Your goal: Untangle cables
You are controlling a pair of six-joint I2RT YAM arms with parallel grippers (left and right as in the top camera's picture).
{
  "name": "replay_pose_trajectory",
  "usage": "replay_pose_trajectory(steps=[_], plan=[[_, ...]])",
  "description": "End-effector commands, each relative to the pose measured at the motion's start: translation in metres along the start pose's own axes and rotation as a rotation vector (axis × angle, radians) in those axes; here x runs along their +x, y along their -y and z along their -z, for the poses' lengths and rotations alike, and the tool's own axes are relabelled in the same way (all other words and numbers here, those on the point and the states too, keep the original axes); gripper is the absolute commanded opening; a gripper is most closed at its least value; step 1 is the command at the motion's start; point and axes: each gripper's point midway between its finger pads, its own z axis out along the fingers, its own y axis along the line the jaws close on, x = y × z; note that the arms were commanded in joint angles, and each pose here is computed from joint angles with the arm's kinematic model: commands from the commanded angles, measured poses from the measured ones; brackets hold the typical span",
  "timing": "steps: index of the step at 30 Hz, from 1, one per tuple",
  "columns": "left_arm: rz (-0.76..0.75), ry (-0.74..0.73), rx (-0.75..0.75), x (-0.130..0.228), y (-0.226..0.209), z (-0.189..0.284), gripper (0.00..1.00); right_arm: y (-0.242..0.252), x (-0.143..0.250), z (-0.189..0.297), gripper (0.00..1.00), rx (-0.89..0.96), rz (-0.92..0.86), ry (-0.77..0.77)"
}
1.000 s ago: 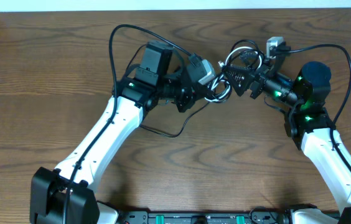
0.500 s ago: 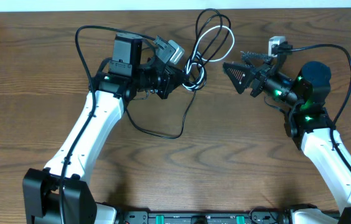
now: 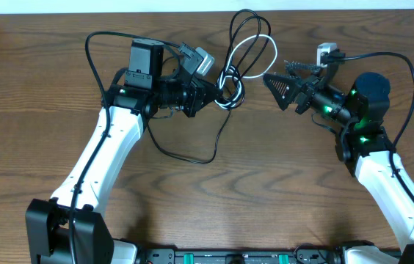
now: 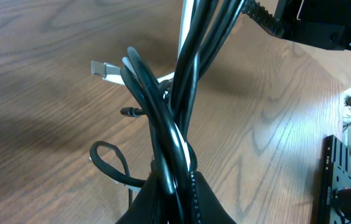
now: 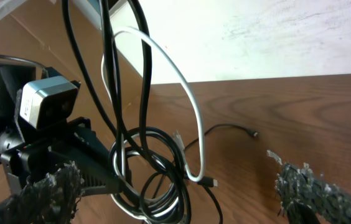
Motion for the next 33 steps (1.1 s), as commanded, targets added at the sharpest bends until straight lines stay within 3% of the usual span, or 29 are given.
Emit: replay_pose_trajectory(steps=[1, 5, 12, 17, 21, 26, 29, 33], plan=[[0.017, 0.005, 0.034, 0.0, 0.004, 0.001, 0.08, -0.004, -0.006, 0.002, 0.99, 0.011, 0.004, 0.016], [0.014, 0.007, 0.034, -0.001, 0.005, 0.001, 0.08, 0.009, -0.006, 0.004, 0.99, 0.067, -0.03, 0.022], [-0.008, 0.053, 0.015, -0.012, 0.007, 0.02, 0.08, 0.054, 0.004, 0.012, 0.99, 0.301, -0.238, 0.052], [-0.042, 0.144, 0.151, -0.029, 0.032, 0.05, 0.08, 0.058, 0.006, 0.014, 0.99, 0.327, -0.184, 0.042], [-0.115, 0.228, 0.367, -0.038, 0.064, 0.075, 0.08, 0.047, 0.011, 0.01, 0.99, 0.265, -0.057, -0.009], [-0.183, 0.279, 0.503, -0.045, 0.085, 0.089, 0.08, 0.016, 0.009, 0.004, 0.99, 0.091, 0.073, -0.038], [-0.214, 0.291, 0.511, -0.047, 0.087, 0.091, 0.08, -0.026, 0.01, 0.005, 0.98, -0.136, 0.232, -0.061], [-0.221, 0.293, 0.51, -0.048, 0.087, 0.091, 0.08, -0.05, 0.018, 0.006, 0.98, -0.264, 0.337, -0.083]])
